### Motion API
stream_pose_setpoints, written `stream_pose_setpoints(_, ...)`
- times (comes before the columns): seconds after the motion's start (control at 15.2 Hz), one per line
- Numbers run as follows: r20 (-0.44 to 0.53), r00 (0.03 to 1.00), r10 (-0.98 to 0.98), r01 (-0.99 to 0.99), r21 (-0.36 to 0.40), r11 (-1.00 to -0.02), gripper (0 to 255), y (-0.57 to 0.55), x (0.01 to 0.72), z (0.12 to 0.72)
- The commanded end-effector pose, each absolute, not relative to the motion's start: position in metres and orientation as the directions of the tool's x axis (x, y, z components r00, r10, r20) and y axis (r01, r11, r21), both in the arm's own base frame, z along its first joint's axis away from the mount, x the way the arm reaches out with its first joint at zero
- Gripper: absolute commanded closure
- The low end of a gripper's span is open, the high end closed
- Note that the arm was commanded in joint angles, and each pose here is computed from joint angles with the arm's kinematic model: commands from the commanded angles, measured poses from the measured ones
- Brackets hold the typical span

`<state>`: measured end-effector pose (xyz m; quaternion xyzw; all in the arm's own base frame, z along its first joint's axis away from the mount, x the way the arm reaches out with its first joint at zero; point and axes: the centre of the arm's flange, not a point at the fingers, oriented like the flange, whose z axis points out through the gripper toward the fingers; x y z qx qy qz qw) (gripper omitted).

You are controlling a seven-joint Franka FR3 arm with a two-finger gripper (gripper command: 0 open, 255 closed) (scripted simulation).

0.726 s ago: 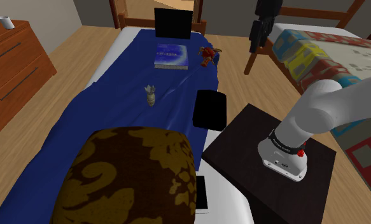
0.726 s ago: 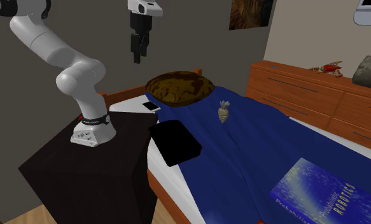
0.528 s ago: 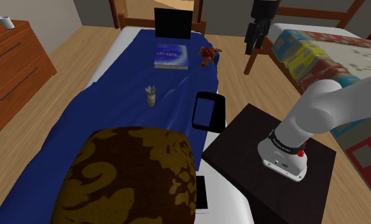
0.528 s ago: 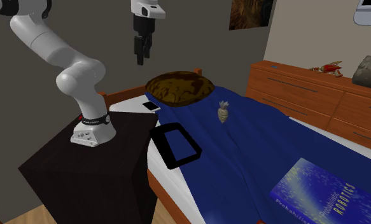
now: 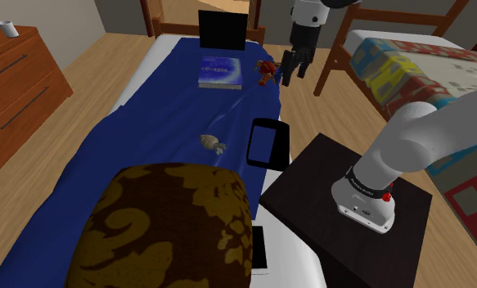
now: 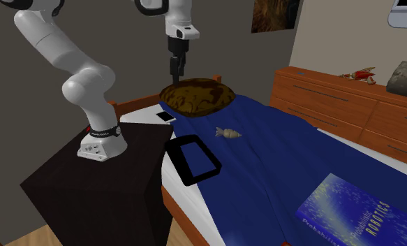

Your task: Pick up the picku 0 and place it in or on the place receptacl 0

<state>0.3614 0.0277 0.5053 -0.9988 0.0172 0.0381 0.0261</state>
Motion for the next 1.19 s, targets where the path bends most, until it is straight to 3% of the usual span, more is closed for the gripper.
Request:
stream_pose_setpoints(0.0,-0.055,0.997,-0.047,-0.050,-0.053,-0.997,0,0.042,0.376,0.489)
stream_pose_setpoints(1.12,0.111,0.981,-0.161,-0.153,-0.079,-0.985,0,0.138,0.518,0.377)
